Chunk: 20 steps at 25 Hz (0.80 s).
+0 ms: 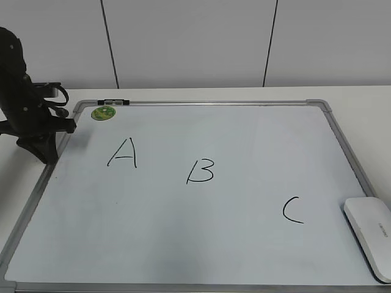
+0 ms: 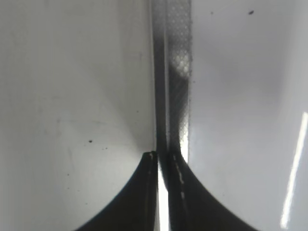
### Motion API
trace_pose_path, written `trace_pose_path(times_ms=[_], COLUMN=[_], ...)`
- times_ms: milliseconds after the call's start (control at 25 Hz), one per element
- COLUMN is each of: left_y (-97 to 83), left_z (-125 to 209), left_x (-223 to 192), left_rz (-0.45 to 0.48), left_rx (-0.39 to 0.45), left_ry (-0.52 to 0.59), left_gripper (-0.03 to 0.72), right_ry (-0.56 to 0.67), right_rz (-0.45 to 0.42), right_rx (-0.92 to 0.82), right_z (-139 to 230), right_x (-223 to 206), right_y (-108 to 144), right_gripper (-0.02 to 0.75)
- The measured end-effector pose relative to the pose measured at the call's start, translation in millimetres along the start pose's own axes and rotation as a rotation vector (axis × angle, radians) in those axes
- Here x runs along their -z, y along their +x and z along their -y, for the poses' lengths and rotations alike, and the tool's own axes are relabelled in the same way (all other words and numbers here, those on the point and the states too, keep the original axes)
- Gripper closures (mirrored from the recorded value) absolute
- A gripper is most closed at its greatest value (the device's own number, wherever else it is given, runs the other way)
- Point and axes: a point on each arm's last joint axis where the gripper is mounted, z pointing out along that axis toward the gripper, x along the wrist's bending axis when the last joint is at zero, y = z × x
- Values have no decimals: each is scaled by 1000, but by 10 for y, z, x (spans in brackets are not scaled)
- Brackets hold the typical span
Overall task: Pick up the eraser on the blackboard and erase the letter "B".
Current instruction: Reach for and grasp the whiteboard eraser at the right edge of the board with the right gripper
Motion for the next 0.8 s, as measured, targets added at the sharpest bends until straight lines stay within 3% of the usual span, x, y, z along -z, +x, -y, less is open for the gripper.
trace_pose_path(times_ms=[160, 400, 800], left_y=[0, 0, -1], left_z=[0, 0, 0], left_x=[0, 0, 0], left_rz=[0, 0, 2], left_rx=[0, 0, 1], left_ry=[0, 0, 0], left_gripper=[661, 657, 653], right_ry=[124, 271, 309], right_rz=[-2, -20, -39], right_rx=[2, 12, -15], right_z=[-128, -246, -377], right_x=[-284, -716, -1152], right_y=[-4, 0, 9], right_gripper=[176, 76, 68])
